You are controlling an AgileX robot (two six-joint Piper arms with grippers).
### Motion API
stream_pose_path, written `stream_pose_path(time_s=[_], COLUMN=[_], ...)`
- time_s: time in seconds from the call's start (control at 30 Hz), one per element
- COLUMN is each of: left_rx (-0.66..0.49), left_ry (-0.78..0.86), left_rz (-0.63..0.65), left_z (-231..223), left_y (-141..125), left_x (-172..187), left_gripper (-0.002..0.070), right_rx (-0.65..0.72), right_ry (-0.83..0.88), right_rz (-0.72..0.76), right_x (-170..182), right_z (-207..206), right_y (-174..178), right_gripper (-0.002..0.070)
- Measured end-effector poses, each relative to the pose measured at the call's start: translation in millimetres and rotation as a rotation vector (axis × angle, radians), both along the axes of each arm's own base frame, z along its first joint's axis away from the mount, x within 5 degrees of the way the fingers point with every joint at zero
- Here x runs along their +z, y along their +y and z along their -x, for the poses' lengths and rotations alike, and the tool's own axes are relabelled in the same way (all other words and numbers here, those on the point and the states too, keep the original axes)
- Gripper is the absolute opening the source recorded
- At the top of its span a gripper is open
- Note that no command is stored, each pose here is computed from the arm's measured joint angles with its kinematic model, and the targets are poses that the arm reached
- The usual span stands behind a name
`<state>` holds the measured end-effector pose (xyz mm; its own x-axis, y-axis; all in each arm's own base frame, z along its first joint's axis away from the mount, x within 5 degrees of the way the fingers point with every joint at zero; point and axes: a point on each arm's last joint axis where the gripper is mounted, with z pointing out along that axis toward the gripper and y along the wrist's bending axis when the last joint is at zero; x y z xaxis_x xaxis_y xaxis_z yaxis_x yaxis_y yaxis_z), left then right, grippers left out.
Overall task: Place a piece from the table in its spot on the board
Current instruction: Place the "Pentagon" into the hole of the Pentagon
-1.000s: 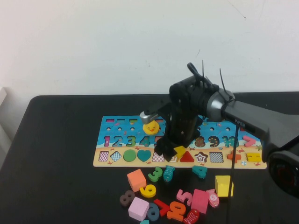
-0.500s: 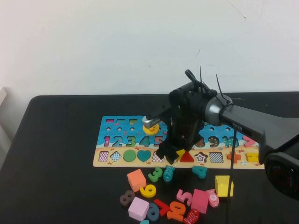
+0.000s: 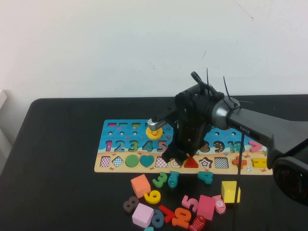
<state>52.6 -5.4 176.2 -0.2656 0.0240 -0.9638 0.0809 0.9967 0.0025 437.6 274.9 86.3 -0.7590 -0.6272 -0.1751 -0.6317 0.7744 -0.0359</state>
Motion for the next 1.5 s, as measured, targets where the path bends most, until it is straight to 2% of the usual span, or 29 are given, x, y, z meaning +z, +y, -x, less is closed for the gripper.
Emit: stream_pose_path(time_s=[0.27, 0.5, 1.5], left_rx=[0.0, 0.0, 0.0], left_ry=[0.0, 0.0, 0.0], left_rz=[0.0, 0.0, 0.0], left_z=[0.0, 0.0, 0.0], left_y=[0.0, 0.0, 0.0], left_x=[0.0, 0.0, 0.0], left_gripper=[-0.0001, -0.0001, -0.0002], right_rx=[-0.004, 0.024, 0.007], right_ry=[0.001, 0.098, 0.082], right_rz=[-0.021, -0.104, -0.045], right_x=[10.6, 17.2, 10.5], right_z=[-2.2, 7.7, 7.0], right_y=[3.3, 14.4, 12.2], right_gripper=[0.036, 0.0358, 0.0358])
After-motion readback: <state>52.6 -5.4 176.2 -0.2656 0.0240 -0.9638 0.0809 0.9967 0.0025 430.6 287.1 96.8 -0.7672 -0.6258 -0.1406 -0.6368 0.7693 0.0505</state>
